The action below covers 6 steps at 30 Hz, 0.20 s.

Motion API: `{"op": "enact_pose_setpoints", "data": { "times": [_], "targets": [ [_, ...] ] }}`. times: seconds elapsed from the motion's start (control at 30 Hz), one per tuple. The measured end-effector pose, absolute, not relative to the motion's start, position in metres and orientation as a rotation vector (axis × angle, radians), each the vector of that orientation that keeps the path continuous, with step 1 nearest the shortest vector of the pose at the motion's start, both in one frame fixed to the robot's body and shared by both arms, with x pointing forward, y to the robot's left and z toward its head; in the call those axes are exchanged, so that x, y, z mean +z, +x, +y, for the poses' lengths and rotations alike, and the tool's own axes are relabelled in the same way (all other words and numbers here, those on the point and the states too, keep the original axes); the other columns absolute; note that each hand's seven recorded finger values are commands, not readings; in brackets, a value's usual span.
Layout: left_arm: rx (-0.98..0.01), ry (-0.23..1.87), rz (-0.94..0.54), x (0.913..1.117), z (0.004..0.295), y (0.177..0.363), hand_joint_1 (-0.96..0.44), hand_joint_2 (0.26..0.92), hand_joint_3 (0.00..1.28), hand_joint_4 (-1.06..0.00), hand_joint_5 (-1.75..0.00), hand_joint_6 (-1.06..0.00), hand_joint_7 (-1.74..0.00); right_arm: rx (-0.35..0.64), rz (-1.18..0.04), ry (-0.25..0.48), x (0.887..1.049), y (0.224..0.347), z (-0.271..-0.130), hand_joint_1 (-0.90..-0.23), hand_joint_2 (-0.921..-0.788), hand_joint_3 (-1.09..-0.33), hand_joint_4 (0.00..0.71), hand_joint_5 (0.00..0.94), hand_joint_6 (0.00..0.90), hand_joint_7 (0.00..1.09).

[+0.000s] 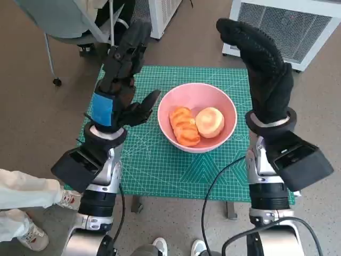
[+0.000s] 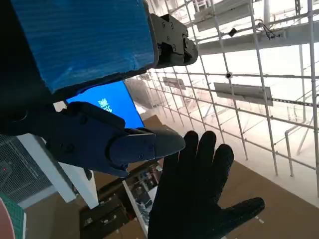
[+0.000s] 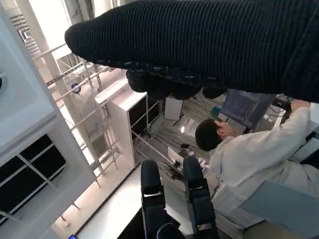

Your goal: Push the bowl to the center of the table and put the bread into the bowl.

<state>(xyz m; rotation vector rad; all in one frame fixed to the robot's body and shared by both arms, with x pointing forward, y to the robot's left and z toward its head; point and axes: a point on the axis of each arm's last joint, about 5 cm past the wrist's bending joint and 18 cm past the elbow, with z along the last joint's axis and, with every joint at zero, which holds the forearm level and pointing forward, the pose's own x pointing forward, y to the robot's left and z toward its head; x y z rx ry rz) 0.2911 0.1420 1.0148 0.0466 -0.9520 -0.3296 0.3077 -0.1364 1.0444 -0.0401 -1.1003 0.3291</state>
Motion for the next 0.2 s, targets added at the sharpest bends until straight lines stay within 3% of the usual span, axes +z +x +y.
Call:
{"op": "enact_pose_setpoints", "data": {
  "times": [0.2],
  "targets": [
    [-0.335, 0.049, -0.954, 1.0169, 0.1414, 0.2905, -0.42, 0.921, 0.43, -0.18, 0.0, -0.19, -0.18, 0.33, -1.105, -0.039, 1.0451, 0.3073, -0.1363, -0.596, -0.921, -0.771, 0.326, 0.049, -0.001, 0.76]
  ]
}}
